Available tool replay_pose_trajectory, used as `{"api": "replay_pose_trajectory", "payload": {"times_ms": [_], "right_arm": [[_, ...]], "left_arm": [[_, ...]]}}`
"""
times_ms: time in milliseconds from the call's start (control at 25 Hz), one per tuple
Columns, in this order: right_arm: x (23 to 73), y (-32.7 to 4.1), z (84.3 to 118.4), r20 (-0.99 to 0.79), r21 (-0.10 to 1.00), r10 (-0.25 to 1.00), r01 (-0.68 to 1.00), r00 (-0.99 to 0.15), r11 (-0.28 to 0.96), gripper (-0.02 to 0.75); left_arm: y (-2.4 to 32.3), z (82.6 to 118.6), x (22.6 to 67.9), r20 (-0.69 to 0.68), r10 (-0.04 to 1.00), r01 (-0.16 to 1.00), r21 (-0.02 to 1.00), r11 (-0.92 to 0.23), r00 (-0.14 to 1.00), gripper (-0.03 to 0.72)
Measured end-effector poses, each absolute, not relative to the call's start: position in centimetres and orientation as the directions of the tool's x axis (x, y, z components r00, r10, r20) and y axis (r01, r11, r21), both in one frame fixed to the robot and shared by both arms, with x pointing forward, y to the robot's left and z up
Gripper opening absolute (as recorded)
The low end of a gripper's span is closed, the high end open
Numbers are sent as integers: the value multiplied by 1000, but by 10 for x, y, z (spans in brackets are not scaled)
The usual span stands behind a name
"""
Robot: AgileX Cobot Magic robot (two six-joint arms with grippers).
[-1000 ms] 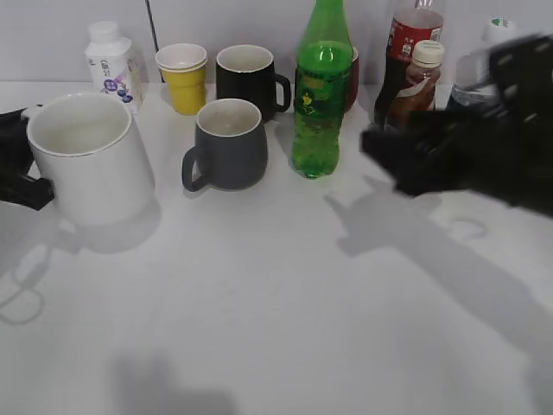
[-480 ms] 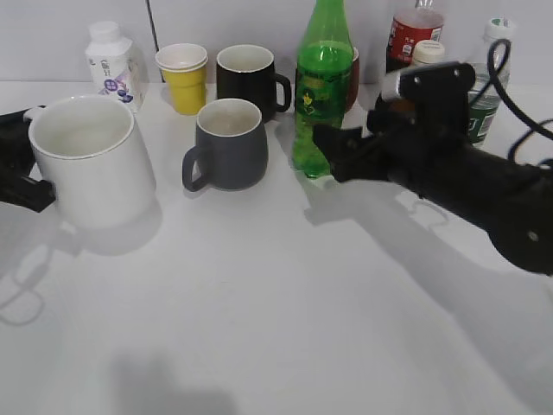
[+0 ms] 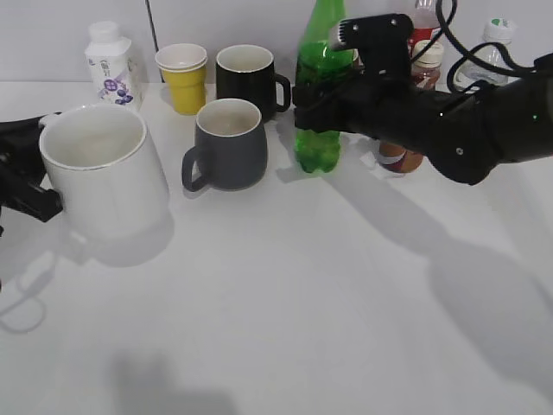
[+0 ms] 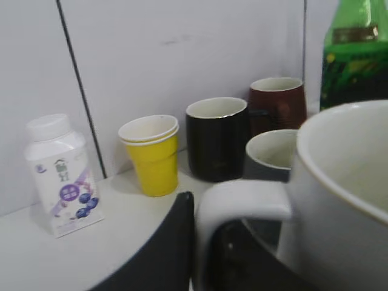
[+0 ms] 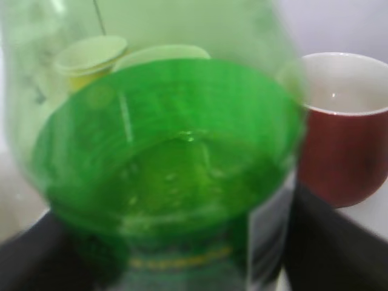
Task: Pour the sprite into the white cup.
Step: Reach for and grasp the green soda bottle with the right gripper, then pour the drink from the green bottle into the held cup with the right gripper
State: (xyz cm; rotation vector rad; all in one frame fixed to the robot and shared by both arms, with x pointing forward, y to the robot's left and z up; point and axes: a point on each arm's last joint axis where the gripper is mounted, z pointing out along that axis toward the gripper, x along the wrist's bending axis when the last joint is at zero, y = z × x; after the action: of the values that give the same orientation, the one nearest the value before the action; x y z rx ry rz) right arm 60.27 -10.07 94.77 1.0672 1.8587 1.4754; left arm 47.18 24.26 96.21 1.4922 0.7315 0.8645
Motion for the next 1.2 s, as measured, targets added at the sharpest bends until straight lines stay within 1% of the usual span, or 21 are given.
{"api": "replay_pose_trajectory", "payload": {"times_ms": [80,200,240,360,440,520,600,760,1000,1200], "right_arm": [[598,-99,953,12,956,811,243,-584,161,379],[589,-100,970,-108,936,754,189,-647,296,379],[585,-100,977,-158,927,725,153,-671,343,379],[569,-95,1009,-303,902,634,2,-712,433,379],[556,-91,1029,-413,864,568,-109,-712,492,379],[545,-84,1039,-526,802,486,-216,-699,557,379],[538,-77,1042,-625,723,395,-309,-673,618,379],[530,-69,1038,-758,558,221,-436,-613,707,379],[530,-68,1037,-873,349,34,-573,-487,741,379],[530,-68,1037,-922,179,-106,-655,-371,734,379]], "left_arm": [[238,966,468,110,830,-34,993,-109,547,41],[227,971,460,147,792,-19,986,-168,592,41],[223,973,457,158,780,-15,982,-187,605,41],[211,978,448,168,759,-7,977,-211,629,41],[205,981,445,149,762,32,976,-218,630,41],[197,983,444,149,756,72,965,-251,638,41],[190,986,445,162,741,94,952,-291,651,41],[176,994,446,175,715,87,946,-314,677,41],[173,994,445,148,720,117,945,-305,679,41],[174,994,445,147,721,117,946,-304,677,41]]}}
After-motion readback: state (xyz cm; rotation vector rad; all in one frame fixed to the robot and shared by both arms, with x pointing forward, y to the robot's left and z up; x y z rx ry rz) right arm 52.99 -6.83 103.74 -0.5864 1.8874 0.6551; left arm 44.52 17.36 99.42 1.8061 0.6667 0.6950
